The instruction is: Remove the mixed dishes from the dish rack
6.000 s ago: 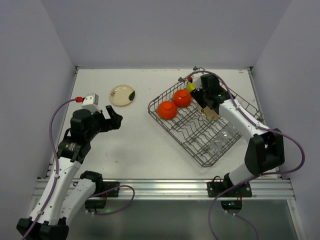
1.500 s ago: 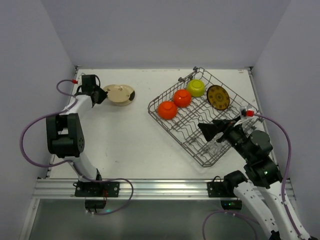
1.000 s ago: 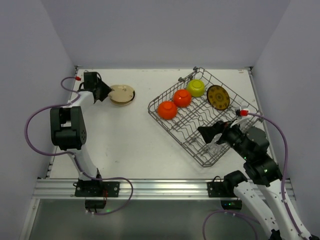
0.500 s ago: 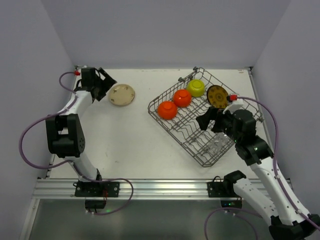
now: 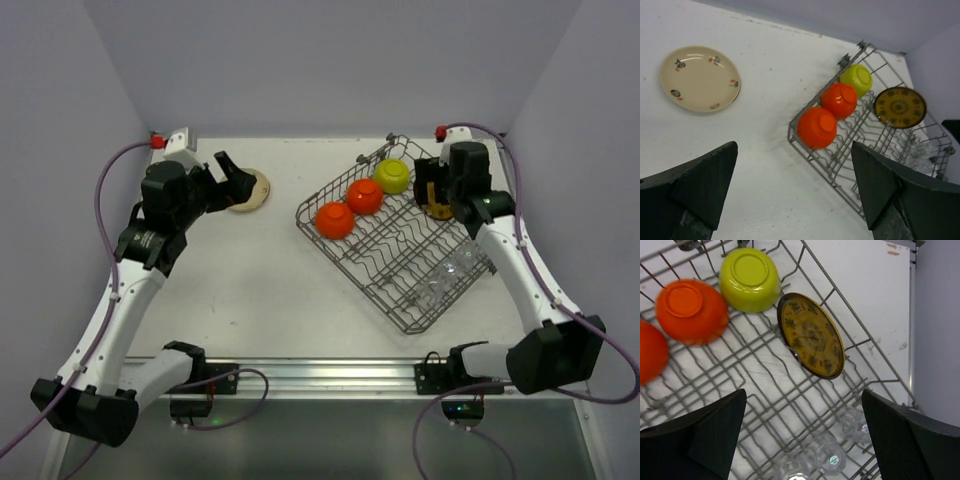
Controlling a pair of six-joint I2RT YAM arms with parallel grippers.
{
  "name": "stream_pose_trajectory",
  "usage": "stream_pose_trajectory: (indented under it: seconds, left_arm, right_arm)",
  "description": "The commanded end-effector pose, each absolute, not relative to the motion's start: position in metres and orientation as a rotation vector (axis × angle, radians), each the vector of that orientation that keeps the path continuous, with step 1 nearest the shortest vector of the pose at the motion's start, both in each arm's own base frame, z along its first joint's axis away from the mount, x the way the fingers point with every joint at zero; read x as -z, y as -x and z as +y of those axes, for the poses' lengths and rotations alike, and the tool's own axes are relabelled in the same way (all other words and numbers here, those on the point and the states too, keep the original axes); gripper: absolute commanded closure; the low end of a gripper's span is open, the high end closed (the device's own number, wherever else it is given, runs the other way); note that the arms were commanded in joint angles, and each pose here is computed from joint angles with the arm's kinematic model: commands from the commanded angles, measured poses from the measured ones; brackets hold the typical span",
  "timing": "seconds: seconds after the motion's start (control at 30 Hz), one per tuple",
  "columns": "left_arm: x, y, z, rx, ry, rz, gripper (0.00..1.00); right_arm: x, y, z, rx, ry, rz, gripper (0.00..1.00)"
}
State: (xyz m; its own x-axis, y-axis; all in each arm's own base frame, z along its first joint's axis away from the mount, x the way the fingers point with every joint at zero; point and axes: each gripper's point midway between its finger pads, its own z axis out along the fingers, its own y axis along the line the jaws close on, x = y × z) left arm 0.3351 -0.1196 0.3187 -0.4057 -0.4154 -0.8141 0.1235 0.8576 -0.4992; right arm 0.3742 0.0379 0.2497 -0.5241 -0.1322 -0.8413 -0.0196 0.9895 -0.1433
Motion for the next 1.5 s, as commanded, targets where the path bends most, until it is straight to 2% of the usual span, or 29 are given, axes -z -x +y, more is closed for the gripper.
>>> stream_pose_trajectory:
  seconds: [0.0, 0.13, 0.27, 0.37, 0.47, 0.57, 0.63, 0.67, 0.73, 0.77, 0.87, 1.07, 1.23, 1.47]
  left_arm:
    - [-0.260, -0.298, -0.103, 0.456, 0.081, 2.073, 0.00]
    - [-0.233, -0.276, -0.095, 0.404, 0.026, 2.051, 0.00]
    - [-0.233, -0.259, -0.101, 0.364, -0.029, 1.978, 0.00]
    - [-0.229, -0.255, -0.107, 0.391, -0.050, 1.986, 0.00]
    - [-0.223, -0.256, -0.111, 0.396, -0.062, 2.011, 0.00]
    - [-0.219, -0.257, -0.115, 0.408, -0.079, 2.028, 0.00]
    - [-0.217, -0.258, -0.118, 0.422, -0.092, 2.036, 0.00]
    - [-0.216, -0.257, -0.118, 0.423, -0.093, 2.039, 0.00]
    - [-0.216, -0.257, -0.119, 0.427, -0.097, 2.038, 0.00]
    - [-0.215, -0.257, -0.120, 0.429, -0.100, 2.041, 0.00]
    - [-0.216, -0.256, -0.121, 0.432, -0.106, 2.038, 0.00]
    - [-0.214, -0.256, -0.122, 0.433, -0.111, 2.045, 0.00]
    - [-0.214, -0.257, -0.122, 0.429, -0.109, 2.047, 0.00]
    - [-0.213, -0.257, -0.120, 0.421, -0.104, 2.050, 0.00]
  right_arm:
    - [-0.254, -0.405, 0.022, 0.380, 0.465, 2.075, 0.01]
    - [-0.236, -0.426, 0.029, 0.408, 0.733, 2.079, 0.01]
    - [-0.230, -0.450, 0.021, 0.462, 0.791, 2.083, 0.01]
    - [-0.202, -0.461, 0.015, 0.523, 0.868, 2.137, 0.03]
    - [-0.189, -0.470, -0.004, 0.637, 0.874, 2.184, 0.07]
    - [-0.192, -0.482, -0.011, 0.657, 0.823, 2.172, 0.20]
    - [-0.186, -0.486, -0.014, 0.669, 0.825, 2.176, 0.23]
    - [-0.185, -0.487, -0.015, 0.677, 0.836, 2.176, 0.29]
    - [-0.181, -0.489, -0.019, 0.700, 0.841, 2.183, 0.34]
    - [-0.177, -0.490, -0.022, 0.717, 0.850, 2.184, 0.40]
    - [-0.174, -0.492, -0.027, 0.743, 0.852, 2.169, 0.50]
    - [-0.169, -0.487, -0.035, 0.763, 0.840, 2.145, 0.63]
    - [-0.166, -0.480, -0.036, 0.754, 0.854, 2.128, 0.68]
    - [-0.169, -0.477, -0.035, 0.740, 0.865, 2.098, 0.82]
